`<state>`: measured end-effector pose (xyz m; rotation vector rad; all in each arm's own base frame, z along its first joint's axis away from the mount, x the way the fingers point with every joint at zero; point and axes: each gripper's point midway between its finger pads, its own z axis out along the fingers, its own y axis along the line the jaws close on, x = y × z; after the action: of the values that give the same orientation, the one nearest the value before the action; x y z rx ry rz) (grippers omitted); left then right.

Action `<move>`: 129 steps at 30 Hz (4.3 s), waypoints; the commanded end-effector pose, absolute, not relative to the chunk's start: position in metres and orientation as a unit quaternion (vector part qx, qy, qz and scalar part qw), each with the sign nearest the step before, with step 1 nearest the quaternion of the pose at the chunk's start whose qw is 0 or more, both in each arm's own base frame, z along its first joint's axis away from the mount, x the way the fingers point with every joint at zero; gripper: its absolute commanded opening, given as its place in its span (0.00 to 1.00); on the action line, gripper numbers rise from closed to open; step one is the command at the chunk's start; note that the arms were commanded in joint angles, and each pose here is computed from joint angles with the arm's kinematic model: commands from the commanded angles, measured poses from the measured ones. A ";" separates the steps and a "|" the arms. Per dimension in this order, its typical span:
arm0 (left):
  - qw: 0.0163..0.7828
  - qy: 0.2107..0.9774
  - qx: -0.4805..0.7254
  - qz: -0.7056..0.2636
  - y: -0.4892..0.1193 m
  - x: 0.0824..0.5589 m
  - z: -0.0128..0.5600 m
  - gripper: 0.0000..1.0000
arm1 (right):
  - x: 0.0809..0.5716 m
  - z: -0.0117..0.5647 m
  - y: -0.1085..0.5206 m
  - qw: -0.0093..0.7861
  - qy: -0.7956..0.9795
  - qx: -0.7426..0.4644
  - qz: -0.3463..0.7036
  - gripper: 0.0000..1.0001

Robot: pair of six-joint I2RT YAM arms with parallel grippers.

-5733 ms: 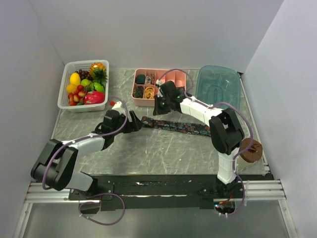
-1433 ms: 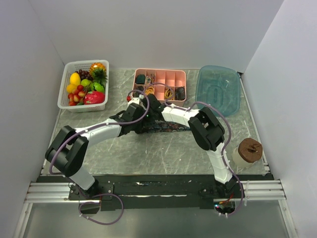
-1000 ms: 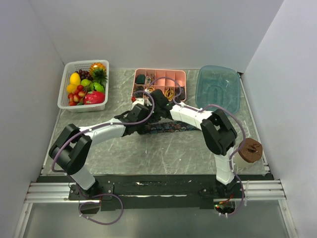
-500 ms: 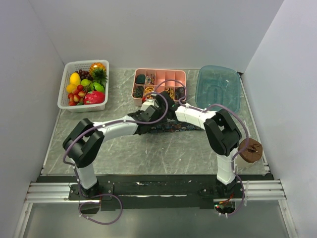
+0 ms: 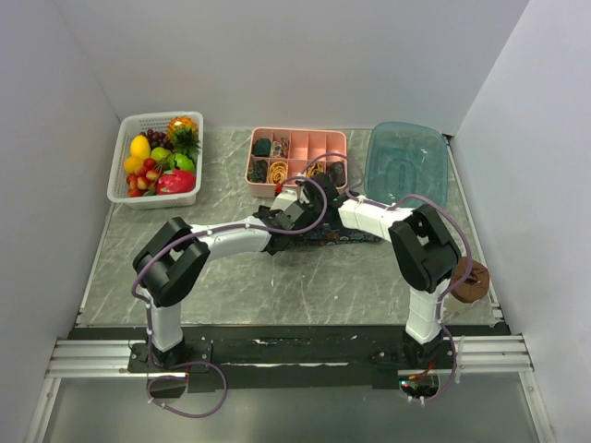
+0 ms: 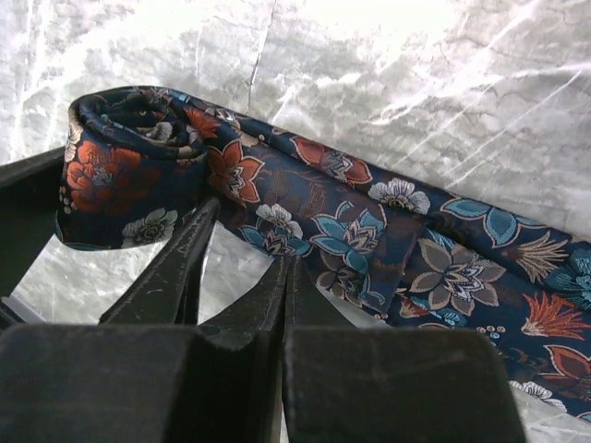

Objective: Roll the ties
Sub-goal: Roll the tie at the center of the board.

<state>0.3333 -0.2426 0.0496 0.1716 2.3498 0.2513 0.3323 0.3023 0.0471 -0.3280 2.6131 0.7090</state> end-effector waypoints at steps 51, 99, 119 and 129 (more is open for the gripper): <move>0.453 0.879 0.028 -0.147 -0.291 0.337 0.138 0.75 | 0.352 0.123 0.312 0.273 0.862 -0.120 0.409 0.00; 0.280 0.834 -0.073 -0.470 -0.251 0.325 0.045 0.77 | 0.361 0.045 0.314 0.219 0.923 -0.116 0.293 0.00; 0.302 0.804 -0.152 -0.489 -0.267 0.339 0.040 0.43 | 0.346 0.035 0.307 0.209 0.926 -0.111 0.294 0.00; 0.316 0.814 -0.134 -0.468 -0.270 0.346 0.045 0.26 | 0.337 0.038 0.324 0.204 0.920 -0.130 0.309 0.00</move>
<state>0.3354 -0.2652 0.0344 -0.3951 2.1772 -1.2756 0.3558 0.3132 0.0380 -0.3043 2.5420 0.8440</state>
